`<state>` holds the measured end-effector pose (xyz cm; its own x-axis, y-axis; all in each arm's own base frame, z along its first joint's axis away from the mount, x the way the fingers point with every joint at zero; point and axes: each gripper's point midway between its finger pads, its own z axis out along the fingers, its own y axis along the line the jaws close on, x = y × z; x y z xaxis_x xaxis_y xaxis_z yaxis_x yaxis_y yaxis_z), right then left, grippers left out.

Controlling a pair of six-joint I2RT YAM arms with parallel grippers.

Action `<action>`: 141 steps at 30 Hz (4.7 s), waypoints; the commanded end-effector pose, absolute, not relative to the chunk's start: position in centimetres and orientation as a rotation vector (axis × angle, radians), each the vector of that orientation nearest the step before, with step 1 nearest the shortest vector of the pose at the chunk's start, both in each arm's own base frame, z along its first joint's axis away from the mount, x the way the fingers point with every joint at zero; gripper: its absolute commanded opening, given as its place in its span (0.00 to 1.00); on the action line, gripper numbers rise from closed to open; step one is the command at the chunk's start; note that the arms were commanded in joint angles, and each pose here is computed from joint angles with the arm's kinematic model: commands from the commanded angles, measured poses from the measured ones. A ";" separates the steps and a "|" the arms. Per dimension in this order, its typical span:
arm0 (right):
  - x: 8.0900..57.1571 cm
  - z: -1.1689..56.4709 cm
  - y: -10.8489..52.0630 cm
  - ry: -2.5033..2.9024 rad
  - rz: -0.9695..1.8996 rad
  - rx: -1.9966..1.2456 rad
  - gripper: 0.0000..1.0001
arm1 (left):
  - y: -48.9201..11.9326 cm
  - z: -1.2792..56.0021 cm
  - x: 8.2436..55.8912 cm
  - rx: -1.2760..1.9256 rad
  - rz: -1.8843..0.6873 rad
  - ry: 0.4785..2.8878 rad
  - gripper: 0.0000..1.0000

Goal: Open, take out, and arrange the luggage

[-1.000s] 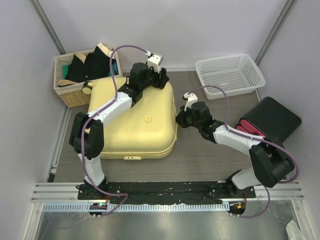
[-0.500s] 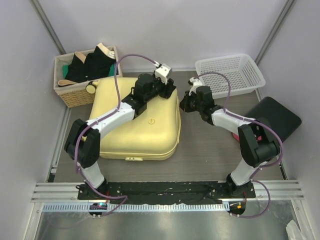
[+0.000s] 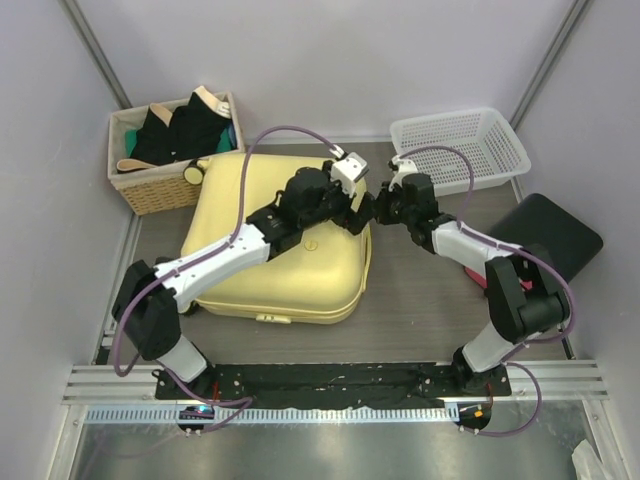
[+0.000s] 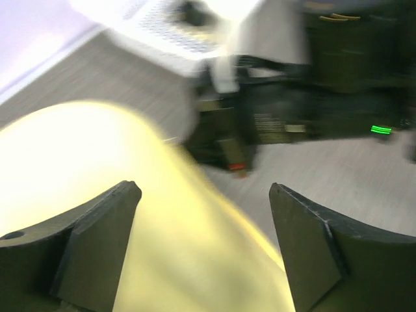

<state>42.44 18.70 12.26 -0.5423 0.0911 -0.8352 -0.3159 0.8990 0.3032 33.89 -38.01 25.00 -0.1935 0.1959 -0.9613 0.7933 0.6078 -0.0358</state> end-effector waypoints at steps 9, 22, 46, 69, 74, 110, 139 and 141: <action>40.1 16.3 11.2 1.962 0.358 0.151 0.01 | -16.9 25.0 39.1 0.117 -0.054 2.061 1.00; 39.2 16.2 8.1 1.872 0.160 0.080 0.01 | -11.0 18.9 40.6 -0.110 0.111 2.092 1.00; 48.4 21.2 12.2 1.709 0.392 -0.529 0.01 | -10.1 21.9 40.0 -0.127 0.036 2.043 1.00; 48.1 18.6 12.0 1.887 0.458 -0.412 0.01 | -1.6 20.4 19.4 -0.930 -0.137 2.057 1.00; 48.0 18.4 12.0 1.894 0.463 -0.408 0.01 | -1.6 20.1 19.4 -1.049 -0.211 1.973 1.00; 40.6 17.9 16.1 1.820 0.455 -0.250 0.01 | 3.3 17.3 34.2 -1.144 -0.674 1.778 0.00; 51.3 19.7 13.8 1.545 0.168 -0.882 0.01 | 7.1 14.4 37.8 -0.957 -0.478 2.015 0.00; 51.5 20.3 14.6 1.502 0.208 -0.897 0.01 | 7.0 14.2 37.7 -0.958 -0.481 2.020 0.00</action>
<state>46.88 13.07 12.16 -0.2160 -0.4282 -0.8775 -0.6759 0.7141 -0.1821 35.29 2.13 15.64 -0.4422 -0.8485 -0.2908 -0.4408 0.4879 -0.7534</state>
